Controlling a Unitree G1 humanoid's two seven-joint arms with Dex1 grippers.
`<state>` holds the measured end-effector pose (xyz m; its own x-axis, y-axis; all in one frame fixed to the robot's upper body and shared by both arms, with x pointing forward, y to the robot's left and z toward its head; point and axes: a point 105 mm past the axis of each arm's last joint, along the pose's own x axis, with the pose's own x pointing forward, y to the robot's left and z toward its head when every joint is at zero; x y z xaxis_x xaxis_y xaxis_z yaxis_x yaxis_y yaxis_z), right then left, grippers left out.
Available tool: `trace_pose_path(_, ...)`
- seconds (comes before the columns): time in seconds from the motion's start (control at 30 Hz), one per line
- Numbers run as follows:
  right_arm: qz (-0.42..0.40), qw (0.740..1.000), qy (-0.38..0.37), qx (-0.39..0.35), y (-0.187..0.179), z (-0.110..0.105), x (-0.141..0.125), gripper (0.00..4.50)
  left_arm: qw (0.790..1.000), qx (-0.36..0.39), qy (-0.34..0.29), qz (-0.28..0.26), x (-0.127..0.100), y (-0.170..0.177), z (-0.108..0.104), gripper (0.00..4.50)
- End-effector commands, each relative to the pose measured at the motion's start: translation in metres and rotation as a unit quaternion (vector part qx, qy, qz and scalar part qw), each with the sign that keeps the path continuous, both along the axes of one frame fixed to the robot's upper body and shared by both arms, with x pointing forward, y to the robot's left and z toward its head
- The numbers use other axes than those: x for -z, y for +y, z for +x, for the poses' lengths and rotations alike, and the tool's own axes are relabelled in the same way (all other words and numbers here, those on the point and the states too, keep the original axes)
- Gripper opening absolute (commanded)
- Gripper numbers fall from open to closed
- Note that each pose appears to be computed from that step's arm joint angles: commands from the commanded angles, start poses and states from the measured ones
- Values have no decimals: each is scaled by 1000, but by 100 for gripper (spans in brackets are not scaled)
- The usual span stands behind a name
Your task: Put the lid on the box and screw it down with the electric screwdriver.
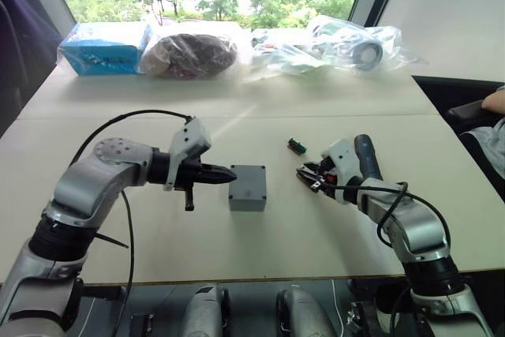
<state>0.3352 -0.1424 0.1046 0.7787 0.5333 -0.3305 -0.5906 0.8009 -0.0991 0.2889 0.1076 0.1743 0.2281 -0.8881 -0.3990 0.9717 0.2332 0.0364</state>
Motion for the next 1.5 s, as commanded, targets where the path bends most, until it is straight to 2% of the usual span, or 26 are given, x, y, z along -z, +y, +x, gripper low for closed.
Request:
trace_pose_path(0.03,3,1000,-23,-2,2,1,-9,2,1000,7,-14,0,-4,1,-1,0)
trace_pose_path(0.27,7,999,-42,-3,2,-2,-20,2,1000,4,-13,0,-1,3,0,0)
trace_pose_path(0.47,24,996,-80,-17,5,-7,-47,2,1000,-1,-10,-3,-1,4,2,0)
trace_pose_path(0.6,38,993,-105,-41,16,-11,-65,2,1000,-8,-7,-2,-3,9,2,0)
trace_pose_path(0.73,77,983,-118,-116,50,-22,-81,2,1000,-23,2,12,-3,24,2,0)
trace_pose_path(0.8,84,979,-113,-144,63,-26,-79,2,999,-33,4,18,-1,30,2,0)
trace_pose_path(1.03,85,979,-100,-159,78,-26,-63,2,999,-40,4,18,2,30,2,0)
trace_pose_path(1.5,62,982,-83,-156,78,-25,-47,2,999,-41,2,12,3,25,3,0)
